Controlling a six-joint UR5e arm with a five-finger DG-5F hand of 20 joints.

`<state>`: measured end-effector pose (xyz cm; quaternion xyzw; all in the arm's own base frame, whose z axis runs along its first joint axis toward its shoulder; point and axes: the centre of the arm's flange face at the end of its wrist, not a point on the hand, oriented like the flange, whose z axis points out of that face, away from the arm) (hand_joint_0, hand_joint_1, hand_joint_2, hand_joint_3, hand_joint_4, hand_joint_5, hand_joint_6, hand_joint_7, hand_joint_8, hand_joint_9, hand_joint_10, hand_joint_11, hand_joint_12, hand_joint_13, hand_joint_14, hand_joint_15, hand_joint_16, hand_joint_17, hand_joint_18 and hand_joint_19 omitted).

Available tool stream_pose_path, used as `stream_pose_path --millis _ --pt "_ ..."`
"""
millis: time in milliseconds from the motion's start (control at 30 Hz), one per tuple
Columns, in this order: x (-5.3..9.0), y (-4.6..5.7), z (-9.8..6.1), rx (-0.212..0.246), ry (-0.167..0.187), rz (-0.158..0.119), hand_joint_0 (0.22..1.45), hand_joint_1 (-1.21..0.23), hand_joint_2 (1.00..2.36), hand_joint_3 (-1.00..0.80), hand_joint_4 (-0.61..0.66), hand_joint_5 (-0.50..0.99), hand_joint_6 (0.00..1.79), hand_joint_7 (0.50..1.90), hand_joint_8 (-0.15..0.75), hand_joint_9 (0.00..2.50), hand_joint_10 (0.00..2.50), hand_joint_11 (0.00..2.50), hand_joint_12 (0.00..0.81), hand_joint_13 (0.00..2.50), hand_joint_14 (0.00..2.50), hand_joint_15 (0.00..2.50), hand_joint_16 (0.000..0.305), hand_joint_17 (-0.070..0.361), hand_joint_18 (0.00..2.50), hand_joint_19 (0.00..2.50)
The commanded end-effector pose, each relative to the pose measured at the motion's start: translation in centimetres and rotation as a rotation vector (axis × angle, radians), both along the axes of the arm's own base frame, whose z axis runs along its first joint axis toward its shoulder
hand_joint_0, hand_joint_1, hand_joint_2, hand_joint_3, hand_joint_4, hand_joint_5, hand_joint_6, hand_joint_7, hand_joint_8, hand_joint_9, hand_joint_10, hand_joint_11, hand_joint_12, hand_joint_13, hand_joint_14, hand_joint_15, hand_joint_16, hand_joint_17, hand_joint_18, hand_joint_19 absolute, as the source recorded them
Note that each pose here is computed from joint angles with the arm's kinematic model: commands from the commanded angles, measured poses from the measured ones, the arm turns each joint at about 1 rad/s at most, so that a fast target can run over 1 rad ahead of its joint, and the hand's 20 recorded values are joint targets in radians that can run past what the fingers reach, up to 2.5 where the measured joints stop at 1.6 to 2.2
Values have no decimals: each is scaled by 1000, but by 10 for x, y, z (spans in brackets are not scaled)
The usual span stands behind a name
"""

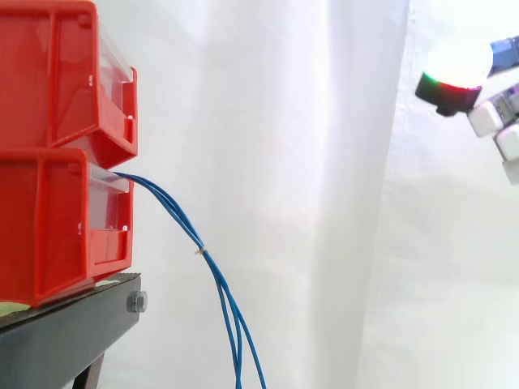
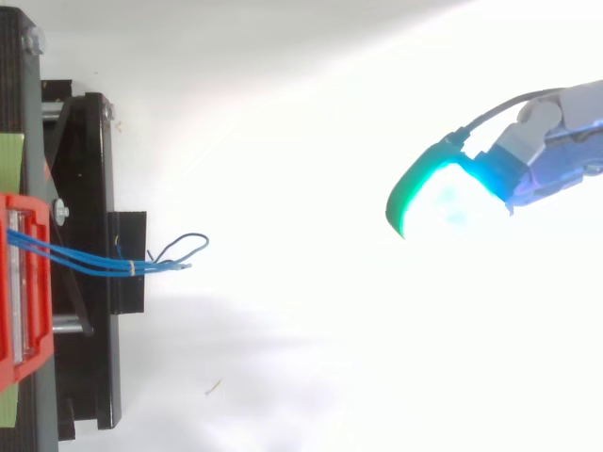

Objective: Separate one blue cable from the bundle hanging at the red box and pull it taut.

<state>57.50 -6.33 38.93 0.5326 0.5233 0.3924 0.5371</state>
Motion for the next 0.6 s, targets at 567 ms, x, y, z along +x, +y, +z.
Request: stream_pose_path --millis 567 --pt "37 5 -46 12 -59 -48 546 -617 1000 -500 193 -202 502 702 317 610 6 235 336 566 6 177 38 85 490 289"
